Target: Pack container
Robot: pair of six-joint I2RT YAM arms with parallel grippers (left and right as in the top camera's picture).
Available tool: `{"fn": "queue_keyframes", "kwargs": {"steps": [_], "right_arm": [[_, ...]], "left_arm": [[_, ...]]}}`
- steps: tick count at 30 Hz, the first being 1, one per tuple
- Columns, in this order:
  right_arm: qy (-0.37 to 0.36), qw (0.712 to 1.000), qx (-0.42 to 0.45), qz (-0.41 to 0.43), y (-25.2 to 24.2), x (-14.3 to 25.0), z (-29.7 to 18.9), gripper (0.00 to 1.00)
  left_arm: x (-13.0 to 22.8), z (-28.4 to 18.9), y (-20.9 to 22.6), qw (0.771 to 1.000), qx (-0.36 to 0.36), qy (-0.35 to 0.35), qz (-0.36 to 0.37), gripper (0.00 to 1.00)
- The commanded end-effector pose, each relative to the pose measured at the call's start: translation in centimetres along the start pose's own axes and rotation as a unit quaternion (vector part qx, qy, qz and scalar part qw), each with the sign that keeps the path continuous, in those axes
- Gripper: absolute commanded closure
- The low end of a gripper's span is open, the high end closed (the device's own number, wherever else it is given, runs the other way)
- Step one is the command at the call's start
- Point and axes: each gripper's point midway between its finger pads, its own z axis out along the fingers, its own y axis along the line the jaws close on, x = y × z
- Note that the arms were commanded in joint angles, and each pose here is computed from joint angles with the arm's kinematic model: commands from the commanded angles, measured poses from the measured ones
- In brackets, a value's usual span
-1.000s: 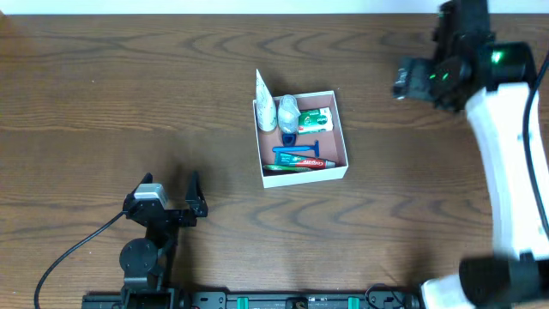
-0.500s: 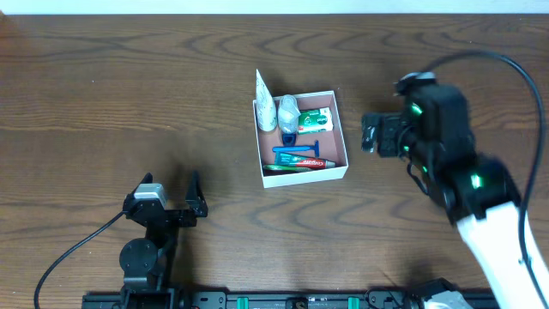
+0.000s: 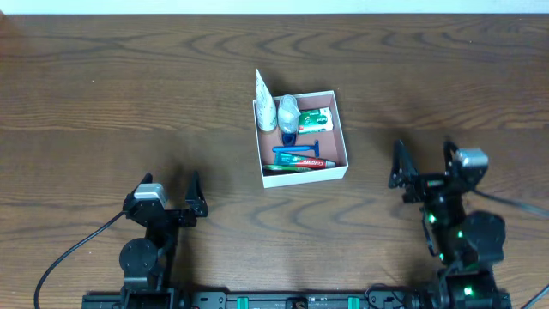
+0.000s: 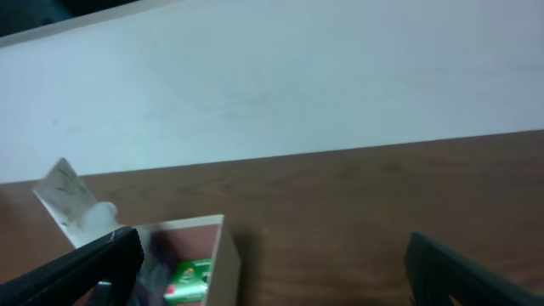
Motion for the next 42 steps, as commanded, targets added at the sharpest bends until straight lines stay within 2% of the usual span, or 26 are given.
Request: {"fn": "queue_keyframes", "kwargs": {"steps": [1, 12, 20, 25, 30, 38, 42], "right_arm": [[-0.022, 1.0, 0.004, -0.006, -0.7, 0.5, -1.0, 0.01], [-0.065, 0.998, -0.024, -0.011, -0.5, 2.4, -2.8, 0.01], [-0.038, 0.999, -0.022, -0.011, -1.2, 5.4, -2.4, 0.01], [0.012, 1.0, -0.007, -0.005, -1.9, 7.9, -2.4, 0.01], [0.01, 0.999, -0.004, -0.032, -2.0, 7.8, -2.4, 0.01], [0.011, 0.991, 0.006, -0.131, -2.4, 7.8, -2.4, 0.01], [0.01, 0.991, 0.008, -0.135, -2.5, 7.8, -2.4, 0.01]], "left_arm": [[1.5, 0.1, 0.2, 1.0, -0.001, 0.024, -0.001, 0.02], [1.5, 0.1, 0.2, 1.0, -0.001, 0.024, -0.001, 0.02], [1.5, 0.1, 0.2, 1.0, -0.001, 0.024, -0.001, 0.02], [1.5, 0.1, 0.2, 1.0, -0.001, 0.024, -0.001, 0.02], [1.5, 0.1, 0.2, 1.0, -0.001, 0.024, -0.001, 0.02], [1.5, 0.1, 0.2, 1.0, -0.001, 0.024, -0.001, 0.02], [1.5, 0.1, 0.2, 1.0, -0.001, 0.024, -0.001, 0.02]]}}
